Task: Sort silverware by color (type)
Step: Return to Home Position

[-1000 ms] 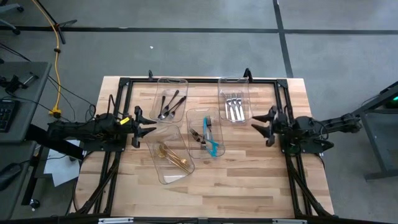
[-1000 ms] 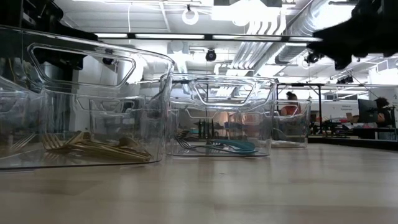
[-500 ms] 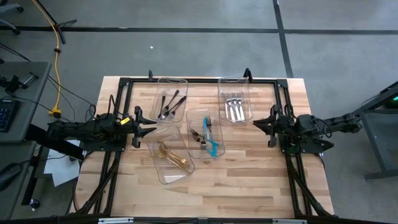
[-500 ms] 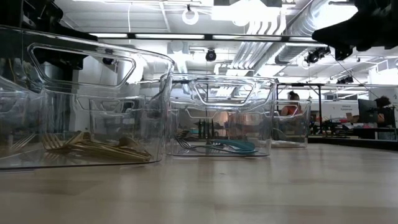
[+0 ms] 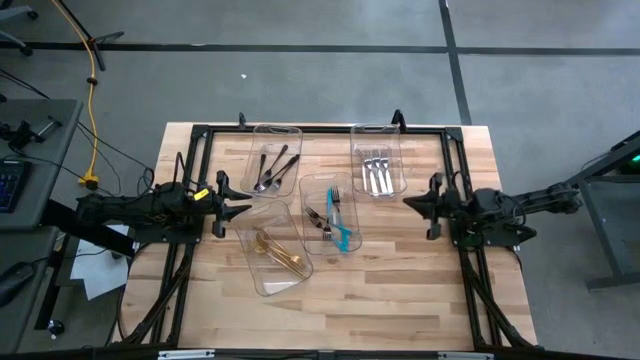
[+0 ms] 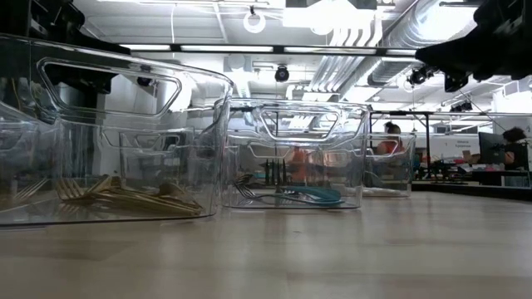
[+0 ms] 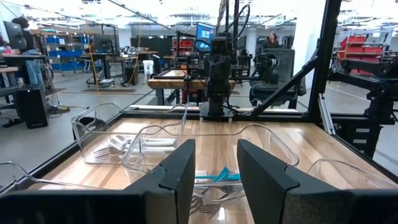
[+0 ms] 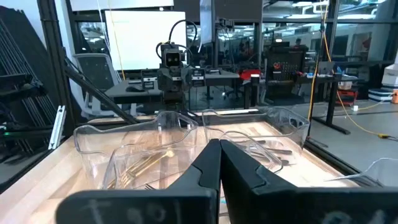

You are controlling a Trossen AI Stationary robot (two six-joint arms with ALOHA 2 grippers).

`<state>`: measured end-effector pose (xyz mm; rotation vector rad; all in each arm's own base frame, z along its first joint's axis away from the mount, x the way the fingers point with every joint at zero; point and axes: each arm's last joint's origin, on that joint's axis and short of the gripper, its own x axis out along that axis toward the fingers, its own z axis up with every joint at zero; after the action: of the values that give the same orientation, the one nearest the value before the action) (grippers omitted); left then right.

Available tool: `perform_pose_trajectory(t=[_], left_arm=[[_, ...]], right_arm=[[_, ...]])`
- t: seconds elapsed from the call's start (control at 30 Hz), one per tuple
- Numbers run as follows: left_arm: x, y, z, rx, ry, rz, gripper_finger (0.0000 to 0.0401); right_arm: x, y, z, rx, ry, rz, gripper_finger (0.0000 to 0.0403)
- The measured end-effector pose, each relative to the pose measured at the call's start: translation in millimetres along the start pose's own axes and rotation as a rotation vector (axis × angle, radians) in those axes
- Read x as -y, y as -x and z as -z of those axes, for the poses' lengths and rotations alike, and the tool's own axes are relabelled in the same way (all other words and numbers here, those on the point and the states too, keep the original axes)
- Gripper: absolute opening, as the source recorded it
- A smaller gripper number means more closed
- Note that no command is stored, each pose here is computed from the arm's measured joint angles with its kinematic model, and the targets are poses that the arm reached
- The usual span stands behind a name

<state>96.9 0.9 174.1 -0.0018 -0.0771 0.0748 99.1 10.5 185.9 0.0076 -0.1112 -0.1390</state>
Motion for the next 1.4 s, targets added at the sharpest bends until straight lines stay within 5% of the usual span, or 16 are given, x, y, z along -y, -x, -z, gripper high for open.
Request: perform_pose_trajectory(t=[0.4, 0.87, 1.13, 1.4], left_arm=[[0, 0, 0, 0.001, -0.001, 0.0, 0.0113], [0, 0, 0, 0.001, -0.001, 0.001, 0.0113], [0, 0, 0, 0.001, -0.001, 0.001, 0.0113], [0, 0, 0, 0.001, -0.001, 0.001, 0.0113]], right_arm=[[11, -3, 0, 0.073, 0.072, 0.055, 0.0001], [17, -4, 17, -0.092, 0.103, -0.018, 0.0], [17, -4, 27, -0.194, -0.154, 0.012, 0.0], [17, -5, 27, -0.197, -0.157, 0.015, 0.0]])
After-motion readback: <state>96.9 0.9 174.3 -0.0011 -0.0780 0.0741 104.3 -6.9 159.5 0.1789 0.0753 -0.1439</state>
